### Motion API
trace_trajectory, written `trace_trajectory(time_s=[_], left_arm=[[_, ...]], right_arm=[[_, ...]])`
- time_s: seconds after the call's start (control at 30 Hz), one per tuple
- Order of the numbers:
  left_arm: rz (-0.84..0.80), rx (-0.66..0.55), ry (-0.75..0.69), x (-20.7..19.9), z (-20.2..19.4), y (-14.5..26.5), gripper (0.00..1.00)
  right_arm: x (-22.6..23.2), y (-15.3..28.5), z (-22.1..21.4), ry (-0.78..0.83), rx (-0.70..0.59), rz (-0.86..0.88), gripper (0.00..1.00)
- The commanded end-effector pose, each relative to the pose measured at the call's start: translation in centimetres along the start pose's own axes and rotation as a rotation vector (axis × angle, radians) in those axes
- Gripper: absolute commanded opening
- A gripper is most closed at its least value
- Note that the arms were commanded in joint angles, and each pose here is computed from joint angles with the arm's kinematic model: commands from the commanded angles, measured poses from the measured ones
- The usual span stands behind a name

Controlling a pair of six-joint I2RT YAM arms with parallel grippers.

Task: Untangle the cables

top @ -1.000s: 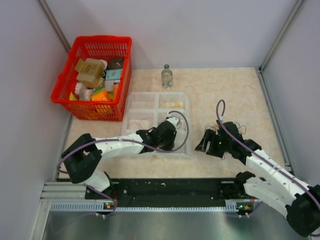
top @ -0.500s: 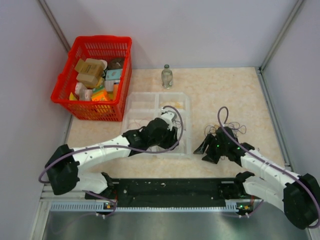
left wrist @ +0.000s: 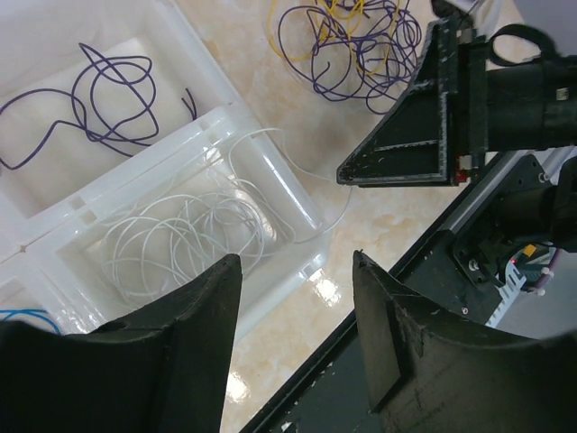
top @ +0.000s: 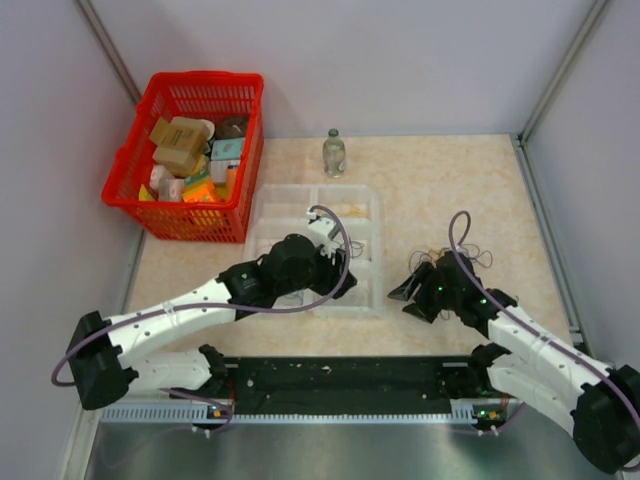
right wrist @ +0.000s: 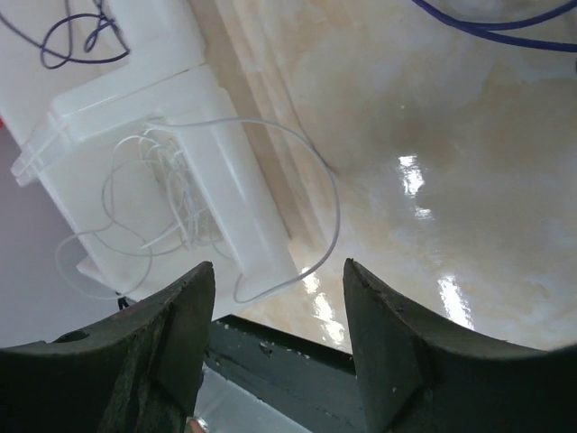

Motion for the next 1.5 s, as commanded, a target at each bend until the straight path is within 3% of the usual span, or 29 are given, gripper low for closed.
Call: trace_trajectory(time_s=[0.0,0.17,0.3,0.47,0.77,0.9,1.1,1.37,1.47], left_arm=[[0.031,-0.088,-0.005,0.6,1.3,2.1,0.57],[0.091,-0.096,0.027,2.1,0.0,3.4,0.57],[0.077,-0.092,0.042,2.3,-1.0,3.6,0.57],[0.082,-0.07,0.047,2.5,-1.8,3.7,0.56],[0.094,-0.105,0.04,2.7,-0.9,4.1,0.56],[0.097,-0.13,0.039,2.6,-0.3,4.2,0.56],[0.068,-0.127,0.064,2.0,-0.1,4.1,0.56],[0.052,-0.135,0.072,1.6,0.2,4.2,0.57],[0.053,-0.137,0.073,1.6,0.2,4.3,0.57]], right_arm=[[-0.6,-0.8,-0.6,-0.077,0.035,-0.06,0.58],[-0.9,-1.6,-0.7,-0.104,0.045,-0.07,0.54],[0.4,-1.9,-0.4,-0.082,0.044,-0.023,0.25],[2.9,-1.9,-0.3,0.026,0.082,0.042,0.0],[8.4,-0.3,-1.7,0.302,0.138,0.157,0.0],[8.8,-1.8,-2.4,0.354,0.192,0.113,0.0],[7.2,-4.6,-1.1,0.443,0.164,-0.028,0.0],[7.6,-7.7,-1.4,0.573,0.12,-0.095,0.0],[7.8,-7.8,-1.6,0.605,0.109,-0.104,0.06]])
Point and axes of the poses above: each gripper's point midway between its finger pads, its own y axis back along the fingers, its own x axis along the line the jaws close on, z = x × y, the point moved 1 cm from there along y, back along the fingers, and after that the axes turned 5 degrees about -y, right-handed, at the moved point
